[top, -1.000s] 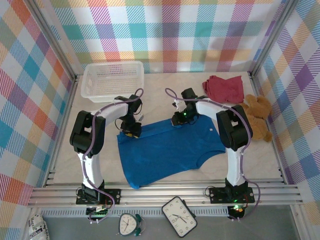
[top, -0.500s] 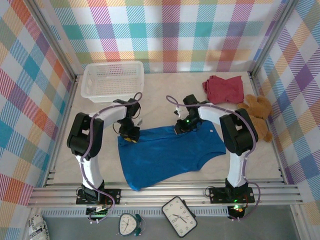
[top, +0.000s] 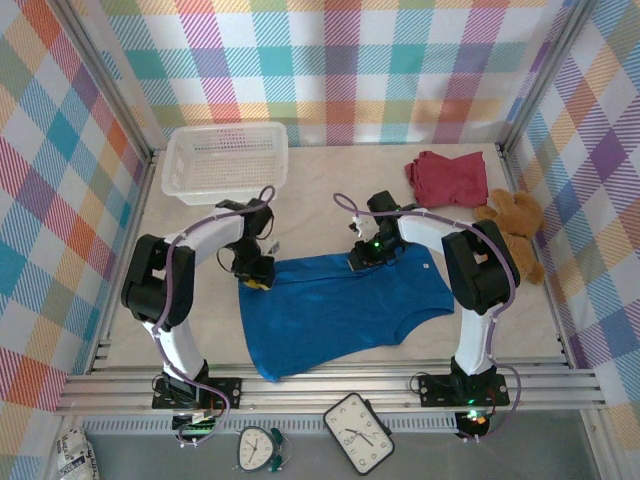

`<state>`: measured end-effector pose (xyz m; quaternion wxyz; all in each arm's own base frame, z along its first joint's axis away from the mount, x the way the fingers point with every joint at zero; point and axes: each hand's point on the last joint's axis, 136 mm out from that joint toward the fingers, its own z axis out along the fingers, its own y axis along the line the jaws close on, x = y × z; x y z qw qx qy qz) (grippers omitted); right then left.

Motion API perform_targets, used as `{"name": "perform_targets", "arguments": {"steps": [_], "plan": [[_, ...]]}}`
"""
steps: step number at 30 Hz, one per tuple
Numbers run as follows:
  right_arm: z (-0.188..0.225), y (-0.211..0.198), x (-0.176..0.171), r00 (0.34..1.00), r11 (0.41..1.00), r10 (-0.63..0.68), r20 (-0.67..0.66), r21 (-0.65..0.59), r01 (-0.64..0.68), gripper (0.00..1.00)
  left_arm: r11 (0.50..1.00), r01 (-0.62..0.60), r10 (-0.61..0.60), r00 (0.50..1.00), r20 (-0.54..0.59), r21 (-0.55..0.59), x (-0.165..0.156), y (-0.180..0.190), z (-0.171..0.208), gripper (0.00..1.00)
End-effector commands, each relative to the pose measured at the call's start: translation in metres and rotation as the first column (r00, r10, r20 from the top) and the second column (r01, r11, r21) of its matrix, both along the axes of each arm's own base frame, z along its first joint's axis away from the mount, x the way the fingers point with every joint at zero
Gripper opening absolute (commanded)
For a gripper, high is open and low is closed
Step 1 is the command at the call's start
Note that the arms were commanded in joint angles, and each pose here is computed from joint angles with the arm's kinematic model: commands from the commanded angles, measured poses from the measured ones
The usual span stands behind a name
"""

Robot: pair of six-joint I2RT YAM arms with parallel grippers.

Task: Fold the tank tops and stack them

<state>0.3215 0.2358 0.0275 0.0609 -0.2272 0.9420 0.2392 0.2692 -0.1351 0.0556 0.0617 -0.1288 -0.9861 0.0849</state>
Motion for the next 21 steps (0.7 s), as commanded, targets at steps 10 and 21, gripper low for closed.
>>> {"name": "perform_targets", "arguments": {"steps": [10, 21], "plan": [[0.025, 0.030, 0.022, 0.998, 0.987, -0.062, 0.022, 0.152, 0.058, 0.34, 0.997, -0.062, 0.063, 0.997, 0.034, -0.037, 0.047, -0.009, -0.011, 0.23], [-0.010, 0.024, 0.034, 0.992, 0.993, -0.107, -0.060, 0.052, 0.110, 0.34, 0.998, -0.049, 0.046, 0.995, -0.087, -0.035, 0.005, -0.002, -0.034, 0.07]]}}
